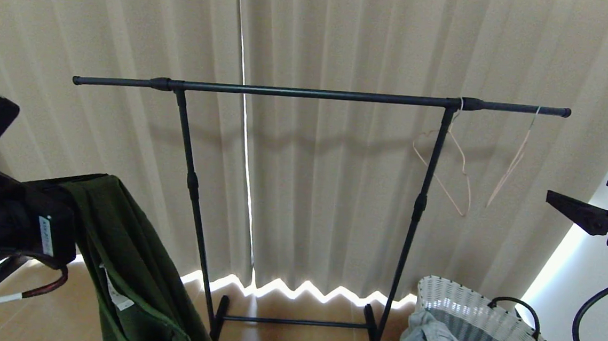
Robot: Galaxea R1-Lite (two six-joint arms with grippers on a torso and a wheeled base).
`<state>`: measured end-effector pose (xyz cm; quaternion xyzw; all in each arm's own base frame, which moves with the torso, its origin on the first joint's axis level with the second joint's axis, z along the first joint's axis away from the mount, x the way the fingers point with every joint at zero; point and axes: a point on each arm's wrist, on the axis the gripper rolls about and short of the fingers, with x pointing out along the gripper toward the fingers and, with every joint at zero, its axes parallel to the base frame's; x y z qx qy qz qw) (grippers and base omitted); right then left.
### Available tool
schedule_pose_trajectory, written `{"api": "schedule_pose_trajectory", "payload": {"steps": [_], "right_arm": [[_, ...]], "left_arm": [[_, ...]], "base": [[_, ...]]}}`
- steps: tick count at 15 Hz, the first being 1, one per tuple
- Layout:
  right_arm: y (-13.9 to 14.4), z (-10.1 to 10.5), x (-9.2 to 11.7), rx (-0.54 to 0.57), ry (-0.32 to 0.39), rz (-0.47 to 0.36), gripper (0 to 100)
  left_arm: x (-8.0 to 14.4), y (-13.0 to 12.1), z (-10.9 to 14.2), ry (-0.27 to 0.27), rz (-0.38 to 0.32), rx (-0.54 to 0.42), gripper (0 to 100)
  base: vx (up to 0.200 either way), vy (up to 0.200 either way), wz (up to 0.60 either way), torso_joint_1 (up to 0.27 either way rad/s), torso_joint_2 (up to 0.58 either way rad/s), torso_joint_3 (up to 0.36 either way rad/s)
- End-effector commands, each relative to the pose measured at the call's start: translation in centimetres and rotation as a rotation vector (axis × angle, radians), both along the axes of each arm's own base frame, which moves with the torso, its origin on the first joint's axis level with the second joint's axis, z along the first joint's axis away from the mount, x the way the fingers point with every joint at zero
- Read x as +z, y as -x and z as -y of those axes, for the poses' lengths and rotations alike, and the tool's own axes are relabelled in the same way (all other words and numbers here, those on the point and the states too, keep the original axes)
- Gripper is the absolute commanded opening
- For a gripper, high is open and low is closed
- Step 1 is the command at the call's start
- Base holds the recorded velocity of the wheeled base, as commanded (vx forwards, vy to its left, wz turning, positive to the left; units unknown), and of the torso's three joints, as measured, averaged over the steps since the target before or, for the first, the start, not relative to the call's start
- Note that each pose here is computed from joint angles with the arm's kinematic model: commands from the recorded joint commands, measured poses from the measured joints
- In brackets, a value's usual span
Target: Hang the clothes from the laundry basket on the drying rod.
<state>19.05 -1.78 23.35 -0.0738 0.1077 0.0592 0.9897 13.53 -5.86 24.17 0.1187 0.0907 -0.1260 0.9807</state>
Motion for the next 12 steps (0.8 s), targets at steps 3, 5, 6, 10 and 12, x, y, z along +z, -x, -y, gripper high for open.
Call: {"api": "schedule_pose_trajectory", "payload": {"steps": [3, 5, 6, 10, 12], "right_arm": [[-0.2, 0.3, -0.1, -0.015, 0.001, -0.007, 100], [-0.2, 0.4, -0.2, -0.021, 0.0, -0.01, 100], [-0.2, 0.5, -0.2, -0.023, 0.0, -0.011, 100], [-0.1, 0.5, -0.3, -0.025, 0.0, -0.011, 100], [0.0, 0.5, -0.3, -0.025, 0.0, -0.008, 100]], "left_arm": [[0.3, 1.7, -1.0, -0.031, -0.04, 0.013, 0], [0.4, 2.1, -1.3, -0.027, -0.026, 0.016, 0], [0.5, 2.3, -1.4, -0.028, -0.016, 0.02, 0], [0.6, 2.5, -1.6, -0.063, -0.002, 0.017, 0], [0.6, 2.5, -1.6, -0.06, -0.002, 0.018, 0]], "base": [[0.0, 0.0, 0.0, 0.0, 0.0, 0.0], [0.0, 0.0, 0.0, 0.0, 0.0, 0.0], [0.0, 0.0, 0.0, 0.0, 0.0, 0.0], [0.0, 0.0, 0.0, 0.0, 0.0, 0.0], [0.0, 0.0, 0.0, 0.0, 0.0, 0.0]]}}
